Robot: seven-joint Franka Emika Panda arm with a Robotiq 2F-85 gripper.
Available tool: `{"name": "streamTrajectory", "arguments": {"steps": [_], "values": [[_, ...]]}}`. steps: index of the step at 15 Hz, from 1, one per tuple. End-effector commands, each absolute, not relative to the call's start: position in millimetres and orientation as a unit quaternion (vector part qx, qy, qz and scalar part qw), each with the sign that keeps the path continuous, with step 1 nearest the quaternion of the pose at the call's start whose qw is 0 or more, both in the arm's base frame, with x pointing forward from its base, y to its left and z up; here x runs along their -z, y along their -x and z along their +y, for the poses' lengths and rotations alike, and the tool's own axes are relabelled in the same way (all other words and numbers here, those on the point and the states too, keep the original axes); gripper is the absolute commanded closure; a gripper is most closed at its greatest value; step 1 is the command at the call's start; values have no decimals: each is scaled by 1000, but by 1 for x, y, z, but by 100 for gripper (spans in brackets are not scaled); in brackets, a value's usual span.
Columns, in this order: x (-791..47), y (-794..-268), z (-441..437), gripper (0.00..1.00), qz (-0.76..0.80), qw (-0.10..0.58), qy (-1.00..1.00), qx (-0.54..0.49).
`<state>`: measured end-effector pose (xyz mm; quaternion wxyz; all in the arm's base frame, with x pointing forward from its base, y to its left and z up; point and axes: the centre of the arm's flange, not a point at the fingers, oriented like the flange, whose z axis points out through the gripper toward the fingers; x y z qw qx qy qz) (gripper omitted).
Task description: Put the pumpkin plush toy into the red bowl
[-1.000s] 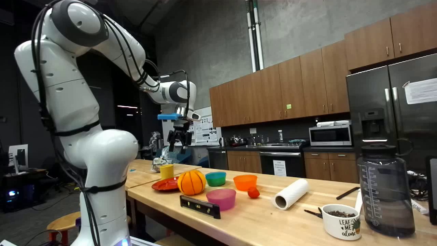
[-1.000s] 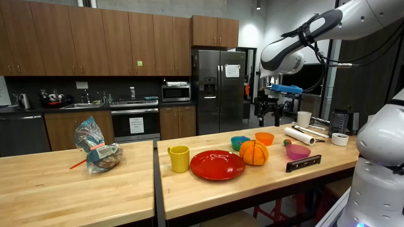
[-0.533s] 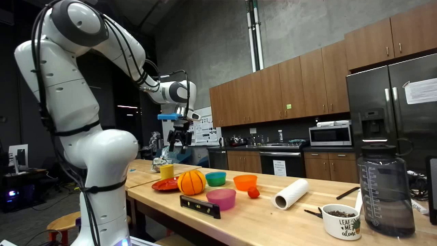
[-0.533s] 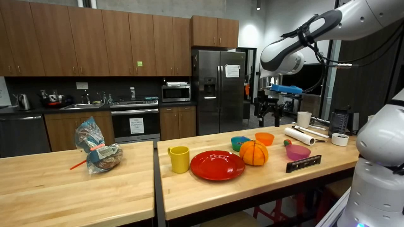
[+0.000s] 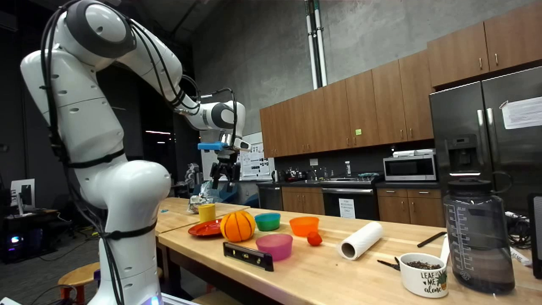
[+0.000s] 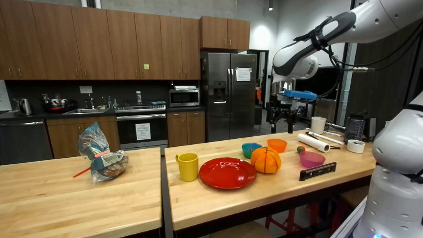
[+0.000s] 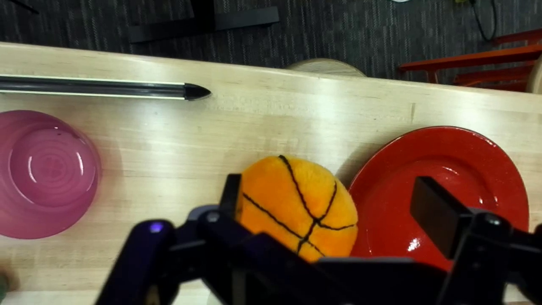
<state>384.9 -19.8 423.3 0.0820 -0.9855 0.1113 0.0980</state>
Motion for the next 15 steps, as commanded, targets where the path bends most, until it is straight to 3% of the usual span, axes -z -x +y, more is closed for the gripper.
{"name": "streamTrajectory", "arguments": {"steps": [1,10,15], "values": [[-406,-398,-40,0,128,70,985,-87],[-364,-431,-120,0,143,43,985,-84],[-356,-431,-120,0,142,92,981,-90]]}}
